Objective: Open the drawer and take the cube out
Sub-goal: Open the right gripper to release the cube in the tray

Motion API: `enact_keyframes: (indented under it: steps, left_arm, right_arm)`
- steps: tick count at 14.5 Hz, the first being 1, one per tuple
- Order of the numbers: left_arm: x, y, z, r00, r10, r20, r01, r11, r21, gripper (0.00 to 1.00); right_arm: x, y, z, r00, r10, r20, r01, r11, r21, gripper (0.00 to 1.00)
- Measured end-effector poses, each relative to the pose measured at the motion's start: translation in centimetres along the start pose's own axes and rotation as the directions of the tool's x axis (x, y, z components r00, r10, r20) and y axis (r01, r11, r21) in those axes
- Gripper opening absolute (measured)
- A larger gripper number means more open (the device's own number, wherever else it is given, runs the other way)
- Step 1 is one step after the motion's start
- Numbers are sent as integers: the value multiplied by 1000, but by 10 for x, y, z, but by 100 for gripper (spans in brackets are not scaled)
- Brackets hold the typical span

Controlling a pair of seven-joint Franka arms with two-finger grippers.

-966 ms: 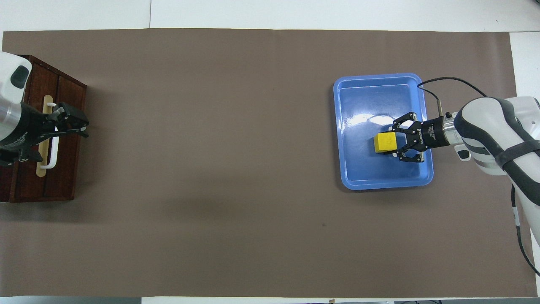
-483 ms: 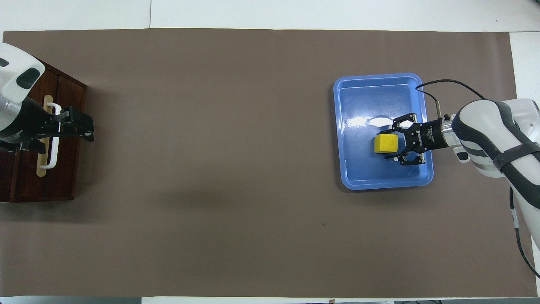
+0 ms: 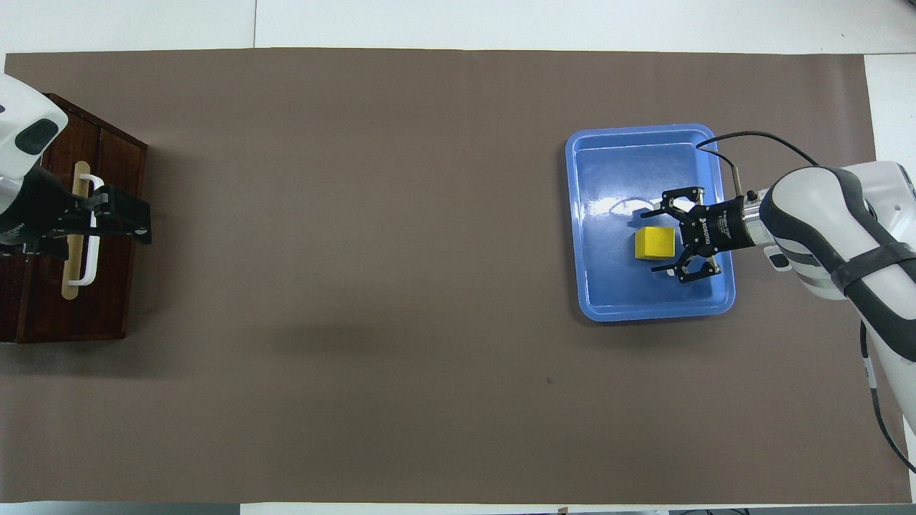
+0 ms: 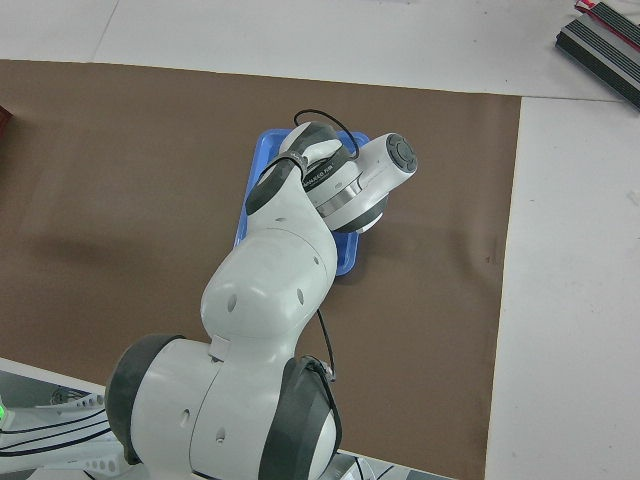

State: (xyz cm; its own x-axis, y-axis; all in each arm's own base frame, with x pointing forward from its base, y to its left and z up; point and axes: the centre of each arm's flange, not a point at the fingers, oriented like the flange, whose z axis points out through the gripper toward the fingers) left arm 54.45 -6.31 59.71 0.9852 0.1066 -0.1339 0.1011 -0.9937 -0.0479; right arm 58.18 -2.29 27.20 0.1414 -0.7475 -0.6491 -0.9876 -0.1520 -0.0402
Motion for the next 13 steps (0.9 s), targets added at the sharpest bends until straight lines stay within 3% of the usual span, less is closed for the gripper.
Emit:
enact_keyframes:
  steps: [8,13]
  left_arm:
    - [-1,-6,-1,999,39,8,-39,999,0,100]
    - [-3,-4,-3,995,104,2,-104,995,0,100]
  right_arm:
    - [-131,1,-81,1000,6,31,-6,1000,-2,100]
    - [-197,11,-150,986,-140,-86,139,990,-24,100]
